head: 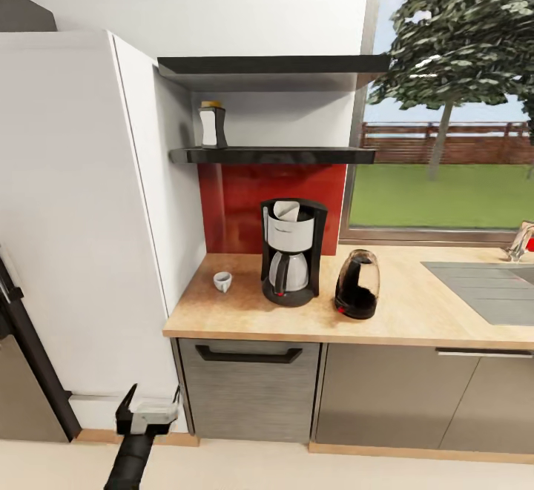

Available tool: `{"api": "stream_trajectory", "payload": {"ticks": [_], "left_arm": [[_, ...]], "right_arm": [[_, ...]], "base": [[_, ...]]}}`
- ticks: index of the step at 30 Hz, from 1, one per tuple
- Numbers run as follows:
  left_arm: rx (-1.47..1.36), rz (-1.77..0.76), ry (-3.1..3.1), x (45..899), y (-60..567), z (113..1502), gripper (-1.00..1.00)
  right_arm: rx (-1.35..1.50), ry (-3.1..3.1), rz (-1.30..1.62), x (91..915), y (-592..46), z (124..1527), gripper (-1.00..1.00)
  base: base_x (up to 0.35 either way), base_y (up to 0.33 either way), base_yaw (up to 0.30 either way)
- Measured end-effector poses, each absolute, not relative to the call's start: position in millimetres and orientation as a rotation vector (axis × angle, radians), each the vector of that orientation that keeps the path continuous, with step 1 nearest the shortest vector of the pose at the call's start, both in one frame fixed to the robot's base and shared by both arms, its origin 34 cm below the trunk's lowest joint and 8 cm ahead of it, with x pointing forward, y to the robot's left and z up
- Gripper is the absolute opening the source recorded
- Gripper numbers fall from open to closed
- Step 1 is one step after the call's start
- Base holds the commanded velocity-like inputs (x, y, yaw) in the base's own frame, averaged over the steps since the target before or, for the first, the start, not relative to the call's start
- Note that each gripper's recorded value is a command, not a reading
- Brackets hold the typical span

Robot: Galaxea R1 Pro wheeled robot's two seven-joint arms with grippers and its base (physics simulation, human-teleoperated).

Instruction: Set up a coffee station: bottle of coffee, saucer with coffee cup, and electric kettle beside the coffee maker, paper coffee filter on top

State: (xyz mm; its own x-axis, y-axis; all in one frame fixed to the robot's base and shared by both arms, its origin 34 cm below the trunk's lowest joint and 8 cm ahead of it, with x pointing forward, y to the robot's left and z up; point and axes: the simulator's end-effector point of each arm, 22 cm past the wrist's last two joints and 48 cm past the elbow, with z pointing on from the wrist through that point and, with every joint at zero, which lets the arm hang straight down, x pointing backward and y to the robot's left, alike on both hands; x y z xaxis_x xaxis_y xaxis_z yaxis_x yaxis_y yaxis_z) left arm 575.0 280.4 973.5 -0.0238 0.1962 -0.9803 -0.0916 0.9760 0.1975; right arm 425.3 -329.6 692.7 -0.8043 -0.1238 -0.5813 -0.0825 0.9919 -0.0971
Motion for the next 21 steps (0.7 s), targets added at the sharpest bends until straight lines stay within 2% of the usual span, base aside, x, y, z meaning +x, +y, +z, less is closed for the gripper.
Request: {"api": "stream_trajectory", "payload": {"ticks": [3,4,5,13,18,21], "left_arm": [[0.063,0.197,1.423,606,257,1048,1.00],[0.088,0.154,1.377,630,221,1103,1.00],[0.091,0.146,1.272,658,211,1168,1.00],[0.117,0.124,1.214,699,168,1304,1.00],[0.087,0.083,1.188,722,162,1390,1.00],[0.072,0.056,1.181,730,160,1427,1.00]], "right_arm": [[-0.145,2.511,-0.089,425,-330,692,1.00],[-0.147,2.523,-0.092,416,-332,689,1.00],[-0.147,2.526,-0.093,414,-332,688,1.00],[-0.154,2.565,-0.089,387,-332,677,1.00],[-0.145,2.833,-0.087,274,-333,639,1.00],[-0.142,2.898,-0.086,246,-333,633,1.00]], "base": [[0.000,0.000,0.000],[0.000,0.000,0.000],[0.000,0.000,0.000],[0.000,0.000,0.000],[0.000,0.000,0.000],[0.000,0.000,0.000]]}}
